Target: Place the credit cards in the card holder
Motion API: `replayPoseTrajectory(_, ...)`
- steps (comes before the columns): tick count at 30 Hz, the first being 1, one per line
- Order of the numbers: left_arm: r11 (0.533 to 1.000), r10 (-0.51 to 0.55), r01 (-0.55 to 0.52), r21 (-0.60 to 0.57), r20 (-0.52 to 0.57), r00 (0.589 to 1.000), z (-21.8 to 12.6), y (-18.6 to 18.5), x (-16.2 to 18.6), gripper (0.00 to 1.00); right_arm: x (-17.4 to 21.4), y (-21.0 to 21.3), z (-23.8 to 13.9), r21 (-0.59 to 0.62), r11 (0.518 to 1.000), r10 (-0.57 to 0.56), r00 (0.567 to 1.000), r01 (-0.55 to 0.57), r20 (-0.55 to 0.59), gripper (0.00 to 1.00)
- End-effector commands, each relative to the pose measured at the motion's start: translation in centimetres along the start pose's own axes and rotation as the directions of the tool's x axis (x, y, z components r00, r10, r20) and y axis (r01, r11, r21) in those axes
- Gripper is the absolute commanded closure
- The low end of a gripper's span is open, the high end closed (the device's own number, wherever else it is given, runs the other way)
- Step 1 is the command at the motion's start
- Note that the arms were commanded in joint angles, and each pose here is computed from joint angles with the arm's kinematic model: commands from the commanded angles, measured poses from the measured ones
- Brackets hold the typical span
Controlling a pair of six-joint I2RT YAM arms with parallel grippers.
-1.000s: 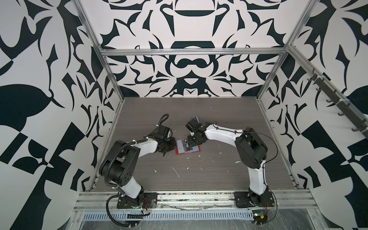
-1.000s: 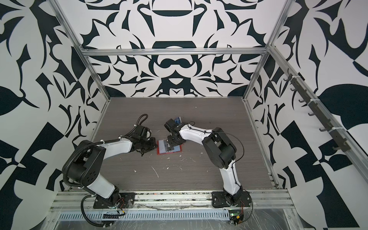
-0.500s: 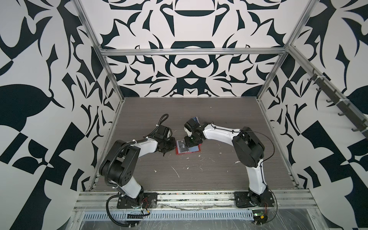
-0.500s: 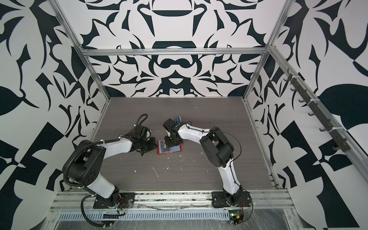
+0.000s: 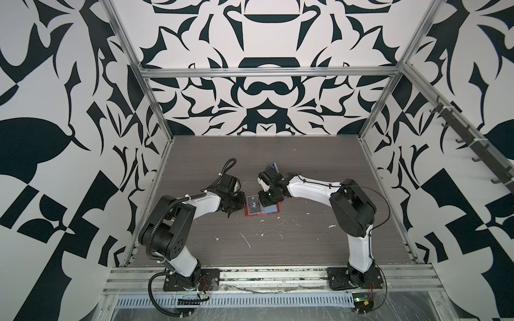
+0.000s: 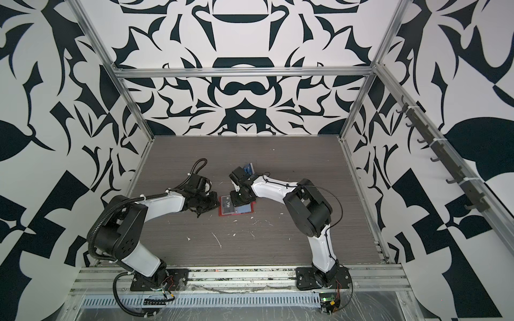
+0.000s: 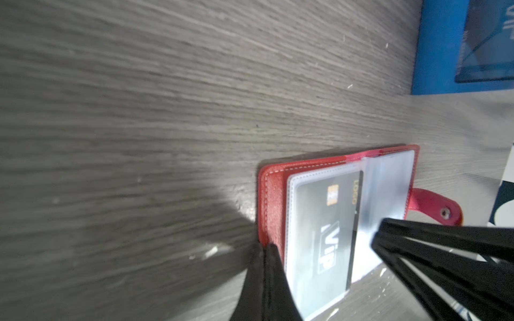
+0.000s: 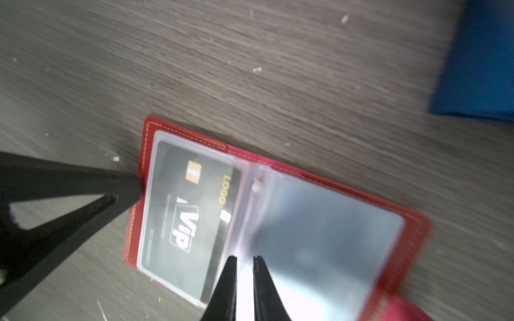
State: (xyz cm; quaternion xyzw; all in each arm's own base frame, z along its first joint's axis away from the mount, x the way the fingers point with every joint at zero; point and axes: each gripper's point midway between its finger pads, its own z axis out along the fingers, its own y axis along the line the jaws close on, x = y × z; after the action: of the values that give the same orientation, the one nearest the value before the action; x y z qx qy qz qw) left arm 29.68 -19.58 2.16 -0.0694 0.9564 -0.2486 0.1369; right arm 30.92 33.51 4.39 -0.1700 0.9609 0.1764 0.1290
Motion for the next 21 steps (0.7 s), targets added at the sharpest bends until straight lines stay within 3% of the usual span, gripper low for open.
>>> replayPoseTrajectory(1,0.998,0.043,-0.041,-0.041,0.033,0.999,-1.9,-0.1,-0.7,0.87,-1.5,-1.0,-2.1,0.035,0.999,0.025,0.996,-0.028,0.087,0.85)
replayPoseTrajectory(3,0.997,0.065,-0.061,-0.049,0.069,0.996,-2.9,-0.4,-1.4,0.7,-1.1,-1.8,-1.9,0.055,0.998,0.037,0.996,-0.041,0.078,0.85)
replayPoseTrajectory(7,0.994,0.112,-0.111,-0.01,0.109,0.988,-4.3,-2.0,-2.1,0.57,-0.1,-3.1,-1.2,0.101,0.994,0.039,0.998,-0.043,0.04,0.85)
replayPoseTrajectory(13,0.975,0.157,-0.162,0.154,0.038,0.987,-3.3,-5.9,-1.2,0.56,0.9,-4.1,-0.4,0.142,0.989,0.041,0.999,-0.042,0.004,0.86)
replayPoseTrajectory(21,0.961,0.179,-0.163,0.225,-0.052,0.983,0.6,-9.0,-0.1,0.61,1.9,-4.5,0.7,0.149,0.988,0.049,0.998,-0.045,-0.026,0.88)
